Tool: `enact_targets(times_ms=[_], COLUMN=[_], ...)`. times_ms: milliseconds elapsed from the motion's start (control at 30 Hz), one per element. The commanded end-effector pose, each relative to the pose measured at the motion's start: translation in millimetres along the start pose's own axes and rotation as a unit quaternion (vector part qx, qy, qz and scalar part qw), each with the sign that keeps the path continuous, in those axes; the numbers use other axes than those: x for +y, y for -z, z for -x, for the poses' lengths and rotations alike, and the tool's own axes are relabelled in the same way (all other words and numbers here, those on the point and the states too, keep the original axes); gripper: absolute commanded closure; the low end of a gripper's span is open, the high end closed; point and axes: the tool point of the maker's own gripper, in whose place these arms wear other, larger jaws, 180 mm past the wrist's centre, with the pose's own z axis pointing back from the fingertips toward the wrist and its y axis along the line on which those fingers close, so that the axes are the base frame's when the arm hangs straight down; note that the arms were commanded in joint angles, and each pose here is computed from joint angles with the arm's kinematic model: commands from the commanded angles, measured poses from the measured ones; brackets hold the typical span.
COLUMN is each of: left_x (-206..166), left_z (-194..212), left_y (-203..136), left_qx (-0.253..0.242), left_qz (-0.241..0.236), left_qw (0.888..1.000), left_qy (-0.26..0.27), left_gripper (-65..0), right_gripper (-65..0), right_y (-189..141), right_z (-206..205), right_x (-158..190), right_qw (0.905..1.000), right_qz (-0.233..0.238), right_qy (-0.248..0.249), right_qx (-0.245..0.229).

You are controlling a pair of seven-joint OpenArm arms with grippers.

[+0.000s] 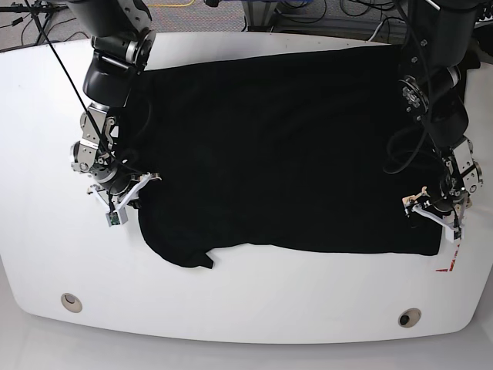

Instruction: Fold the T-shirt properly

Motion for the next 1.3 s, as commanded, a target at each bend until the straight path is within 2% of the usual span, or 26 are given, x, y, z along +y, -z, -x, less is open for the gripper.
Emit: enact_targets(times_ms=[0, 33, 133, 200, 333, 400, 567, 667, 800, 1033, 1267], left_x=[-2, -4, -13, -15, -17, -17, -23, -29, -35, -32, -42], left_z=[-7, -6, -2, -1, -1, 5, 7, -7, -5, -31, -64], left_y=[-1, -1, 2, 3, 3, 3, 2, -5, -20, -74, -128], left_qx=[0.001, 0.002, 0.008, 0.01, 0.01, 0.016, 0.02, 0.004, 0.015, -0.024, -0.085], left_qz=[0.005, 0.006, 0.012, 0.014, 0.015, 0.015, 0.025, 0.043, 0.048, -0.003, -0.047], left_qw=[1.0, 1.0, 1.0, 1.0, 0.999, 0.999, 0.998, 0.995, 0.991, 0.978, 0.961], left_qy=[0.001, 0.001, 0.011, 0.019, 0.029, 0.035, 0.06, 0.086, 0.128, 0.209, 0.257], left_gripper=[-53.5, -52.4, -41.0, -31.8, -7.8, 0.0, -0.4, -0.1, -0.1, -0.1, -0.1], right_gripper=[0.0, 0.0, 0.0, 0.0, 0.0, 0.0, 0.0, 0.0, 0.0, 0.0, 0.0], right_y=[-2, -2, -3, -3, -3, -3, -5, -11, -26, -60, -89], right_z=[-15, -15, -15, -15, -15, -15, -23, -29, -36, -56, -81], right_x=[-6, -6, -7, -7, -7, -7, -8, -11, -15, -23, -26], right_qw=[0.9999, 0.9999, 0.9998, 0.9998, 0.9998, 0.9998, 0.9996, 0.999, 0.9975, 0.9909, 0.9821], right_qz=[0.005, 0.005, 0.005, 0.005, 0.005, 0.005, 0.01, 0.018, 0.037, 0.08, 0.117], right_qy=[-0.012, -0.012, -0.013, -0.013, -0.013, -0.013, -0.019, -0.031, -0.056, -0.107, -0.144], right_qx=[-0.011, -0.011, -0.011, -0.011, -0.011, -0.011, -0.02, -0.026, -0.021, -0.019, -0.032])
